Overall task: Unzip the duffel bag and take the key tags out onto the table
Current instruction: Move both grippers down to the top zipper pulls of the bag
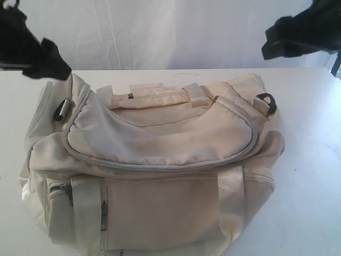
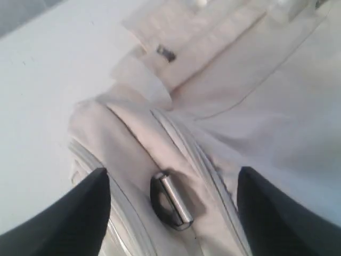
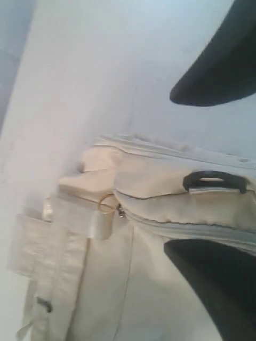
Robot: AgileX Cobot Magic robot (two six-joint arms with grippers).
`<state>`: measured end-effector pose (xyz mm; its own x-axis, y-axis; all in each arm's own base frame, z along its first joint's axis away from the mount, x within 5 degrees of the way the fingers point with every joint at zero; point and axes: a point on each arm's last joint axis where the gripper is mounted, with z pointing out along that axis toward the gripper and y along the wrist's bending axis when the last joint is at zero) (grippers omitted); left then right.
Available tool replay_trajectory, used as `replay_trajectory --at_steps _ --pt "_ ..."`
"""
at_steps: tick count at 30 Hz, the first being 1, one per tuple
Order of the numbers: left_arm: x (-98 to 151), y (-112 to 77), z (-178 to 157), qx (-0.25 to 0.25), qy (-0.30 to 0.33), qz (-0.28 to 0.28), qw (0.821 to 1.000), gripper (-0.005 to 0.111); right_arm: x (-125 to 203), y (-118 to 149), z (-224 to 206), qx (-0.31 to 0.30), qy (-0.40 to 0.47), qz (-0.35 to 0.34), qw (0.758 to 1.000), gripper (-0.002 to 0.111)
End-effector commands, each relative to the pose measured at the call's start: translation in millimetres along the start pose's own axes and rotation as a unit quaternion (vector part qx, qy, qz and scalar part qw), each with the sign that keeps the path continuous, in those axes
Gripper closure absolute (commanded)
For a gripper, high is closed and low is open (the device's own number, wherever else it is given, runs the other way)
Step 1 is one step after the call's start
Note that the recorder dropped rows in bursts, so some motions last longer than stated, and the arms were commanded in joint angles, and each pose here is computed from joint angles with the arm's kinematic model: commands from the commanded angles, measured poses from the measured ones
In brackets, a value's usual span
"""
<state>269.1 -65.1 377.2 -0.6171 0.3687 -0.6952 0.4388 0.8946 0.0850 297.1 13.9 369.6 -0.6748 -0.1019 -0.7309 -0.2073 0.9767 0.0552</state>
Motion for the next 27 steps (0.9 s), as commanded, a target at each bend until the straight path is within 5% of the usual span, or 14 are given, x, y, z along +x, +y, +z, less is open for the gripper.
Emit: replay_trajectory --at_steps 1,7,15,27 --pt "-18 -7.6 -38 0.030 -0.037 -0.014 0.999 0.037 -4 5 -33 0.005 -0.029 -0.011 1.000 0.043" --pt "-25 -24.9 -17 0.167 0.021 -0.017 0.985 0.041 3 10 -50 -0.005 -0.009 -0.013 1.000 0.043" --pt "-55 -20.1 80 0.259 0.039 -0.044 0.964 0.041 6 13 -51 -0.015 0.007 -0.010 1.000 0.043" --pt "-84 -24.5 208 0.297 -0.020 -0.036 0.954 0.041 -4 26 10 -0.070 0.036 -0.024 0.997 0.047"
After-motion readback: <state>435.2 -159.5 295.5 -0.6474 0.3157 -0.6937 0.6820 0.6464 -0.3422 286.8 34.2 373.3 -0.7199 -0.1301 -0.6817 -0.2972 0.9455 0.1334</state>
